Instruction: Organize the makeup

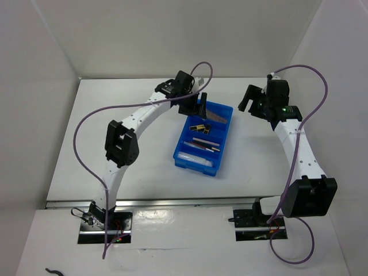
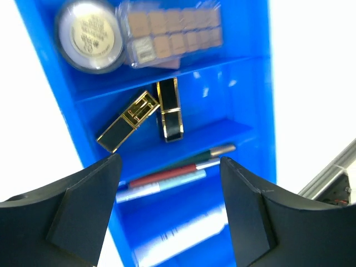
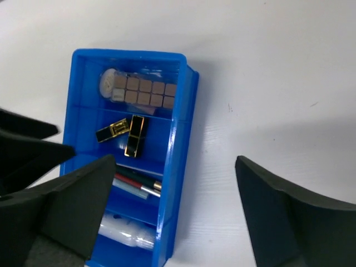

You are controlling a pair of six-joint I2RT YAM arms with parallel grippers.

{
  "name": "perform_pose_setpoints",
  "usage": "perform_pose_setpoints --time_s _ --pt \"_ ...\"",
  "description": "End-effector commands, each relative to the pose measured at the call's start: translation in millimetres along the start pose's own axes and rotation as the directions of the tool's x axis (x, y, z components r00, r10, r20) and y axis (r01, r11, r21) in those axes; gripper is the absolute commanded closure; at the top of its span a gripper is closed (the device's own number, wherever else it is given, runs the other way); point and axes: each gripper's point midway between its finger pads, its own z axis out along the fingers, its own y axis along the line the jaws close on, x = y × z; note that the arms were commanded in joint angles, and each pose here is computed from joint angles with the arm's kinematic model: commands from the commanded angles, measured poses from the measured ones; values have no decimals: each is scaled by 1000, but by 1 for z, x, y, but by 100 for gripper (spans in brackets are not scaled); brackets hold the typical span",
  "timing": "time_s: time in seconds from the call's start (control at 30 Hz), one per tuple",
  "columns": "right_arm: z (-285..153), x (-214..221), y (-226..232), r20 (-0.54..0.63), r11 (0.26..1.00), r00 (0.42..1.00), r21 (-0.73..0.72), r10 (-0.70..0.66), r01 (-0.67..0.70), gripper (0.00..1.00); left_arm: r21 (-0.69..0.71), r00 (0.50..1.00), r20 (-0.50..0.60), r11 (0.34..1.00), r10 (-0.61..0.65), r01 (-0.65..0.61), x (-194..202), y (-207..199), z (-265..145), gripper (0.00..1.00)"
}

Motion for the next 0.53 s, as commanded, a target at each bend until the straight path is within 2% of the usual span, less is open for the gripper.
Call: perform_pose_setpoints --time_s 0.0,0.07,0.13,0.17,0.37,0.5 --pt "-12 -17 -2 60 1000 998 22 18 -19 0 34 974 207 994 90 -99 -53 -40 -85 15" --pt "-12 -14 -7 52 998 998 51 29 -32 0 11 956 279 996 86 -93 -68 -35 -121 15" --pt "-15 -12 -14 47 994 997 94 54 -58 0 -39 944 326 998 59 -49 -71 -20 -136 15" --pt "-17 -13 -15 50 993 997 107 53 -58 0 -60 921 385 997 57 -37 -79 -15 -167 15" --pt "-29 -9 -33 55 974 996 210 76 -86 0 -270 889 457 950 -19 159 -62 70 -220 15" --pt "-35 1 -37 44 973 996 215 77 -84 0 -340 898 437 917 -42 209 -37 97 -236 17"
